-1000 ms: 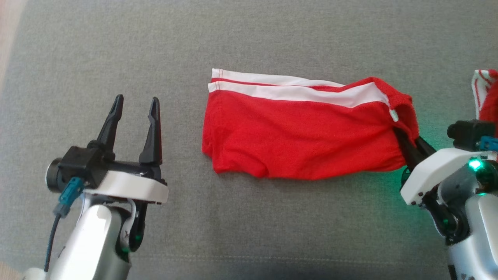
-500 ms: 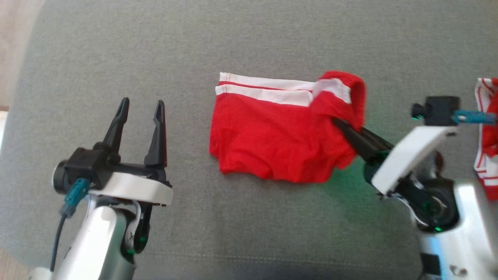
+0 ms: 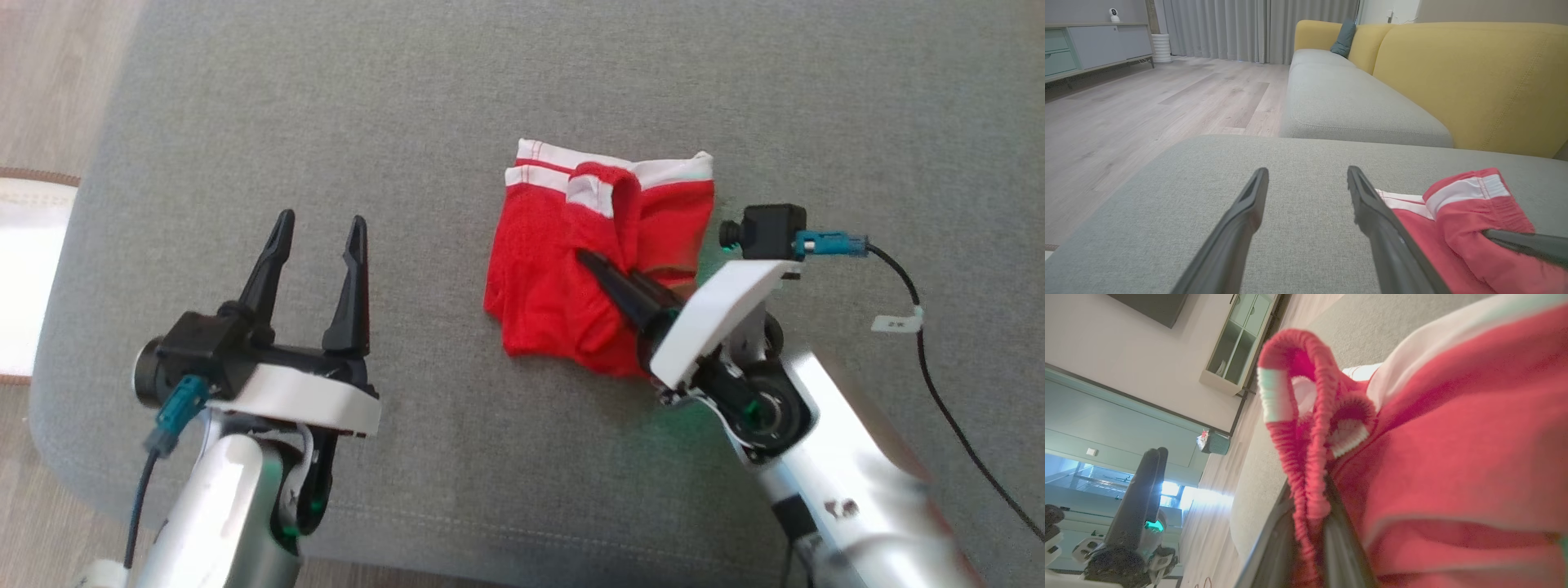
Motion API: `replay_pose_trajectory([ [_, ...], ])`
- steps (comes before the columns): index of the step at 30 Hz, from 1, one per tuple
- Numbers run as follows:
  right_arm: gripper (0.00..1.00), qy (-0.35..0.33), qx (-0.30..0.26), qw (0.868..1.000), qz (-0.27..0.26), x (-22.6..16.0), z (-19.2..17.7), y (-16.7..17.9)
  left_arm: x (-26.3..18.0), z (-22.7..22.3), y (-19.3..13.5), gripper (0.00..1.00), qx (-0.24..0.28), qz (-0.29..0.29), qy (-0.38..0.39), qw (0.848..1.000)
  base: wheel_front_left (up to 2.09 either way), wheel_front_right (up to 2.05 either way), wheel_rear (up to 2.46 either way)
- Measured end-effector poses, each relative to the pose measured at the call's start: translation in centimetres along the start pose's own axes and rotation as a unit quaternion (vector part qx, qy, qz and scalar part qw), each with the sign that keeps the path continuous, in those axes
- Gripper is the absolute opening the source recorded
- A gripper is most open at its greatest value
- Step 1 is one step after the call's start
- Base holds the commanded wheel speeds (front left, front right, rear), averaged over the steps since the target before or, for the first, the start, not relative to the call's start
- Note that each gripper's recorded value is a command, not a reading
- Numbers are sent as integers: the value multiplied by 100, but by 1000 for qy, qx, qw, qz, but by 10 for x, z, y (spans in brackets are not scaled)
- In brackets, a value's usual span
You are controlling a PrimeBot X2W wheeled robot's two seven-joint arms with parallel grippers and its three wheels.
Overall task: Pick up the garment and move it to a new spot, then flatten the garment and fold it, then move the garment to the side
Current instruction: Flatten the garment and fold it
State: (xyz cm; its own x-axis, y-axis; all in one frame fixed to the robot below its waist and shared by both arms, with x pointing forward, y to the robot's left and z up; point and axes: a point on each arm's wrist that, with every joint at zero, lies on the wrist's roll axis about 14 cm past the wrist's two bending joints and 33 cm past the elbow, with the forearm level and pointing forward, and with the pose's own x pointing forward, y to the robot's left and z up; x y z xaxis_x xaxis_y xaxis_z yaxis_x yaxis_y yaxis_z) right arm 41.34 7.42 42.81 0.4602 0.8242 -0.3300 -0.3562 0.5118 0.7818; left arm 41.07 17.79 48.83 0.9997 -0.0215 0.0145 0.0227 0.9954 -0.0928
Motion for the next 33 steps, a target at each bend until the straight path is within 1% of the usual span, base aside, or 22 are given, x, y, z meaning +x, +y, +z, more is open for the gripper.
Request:
replay_pose_trajectory([
  [5,0,-31,-20,999,-16,11,9,-8,0,0,2,100,-1,5,-1,1000,0,0,0],
  [6,32,-33,-21,999,-16,12,9,-8,0,0,2,100,0,5,-1,1000,0,0,0],
  [7,81,-32,-26,999,-16,14,6,-8,1,0,3,100,0,6,-1,1000,0,0,0],
  [8,100,-32,-32,999,-16,15,5,-7,1,0,2,100,0,5,-1,1000,0,0,0],
  [10,100,-44,-45,998,-14,16,6,-4,2,0,1,100,2,3,-2,1000,0,0,0],
  [13,100,-83,-88,993,-4,17,18,5,3,0,-1,100,2,0,-3,1000,0,0,0],
  [15,100,-114,-136,984,-1,16,29,11,4,1,-3,100,1,-3,-4,1000,0,0,0],
  [17,100,-145,-187,972,-2,13,42,15,5,1,-5,100,0,-5,-5,1000,0,0,0],
  [21,100,-203,-255,945,-11,-1,65,16,7,4,-8,100,1,-9,-10,1000,0,0,0],
  [24,100,-242,-289,926,-37,-22,90,7,5,4,-6,100,0,-6,-10,1000,0,0,0],
  [27,100,-286,-306,904,-82,-56,118,-12,2,1,-10,100,-2,-10,-5,1000,0,0,0],
  [28,100,-286,-306,904,-82,-56,118,-12,2,1,-10,100,-2,-10,-5,1000,0,0,0],
  [30,100,-308,-307,893,-119,-83,126,-30,1,1,-10,100,-2,-10,-6,1000,0,0,0],
  [33,100,-325,-303,879,-172,-121,125,-53,1,4,-8,100,1,-8,-9,1000,0,0,0],
])
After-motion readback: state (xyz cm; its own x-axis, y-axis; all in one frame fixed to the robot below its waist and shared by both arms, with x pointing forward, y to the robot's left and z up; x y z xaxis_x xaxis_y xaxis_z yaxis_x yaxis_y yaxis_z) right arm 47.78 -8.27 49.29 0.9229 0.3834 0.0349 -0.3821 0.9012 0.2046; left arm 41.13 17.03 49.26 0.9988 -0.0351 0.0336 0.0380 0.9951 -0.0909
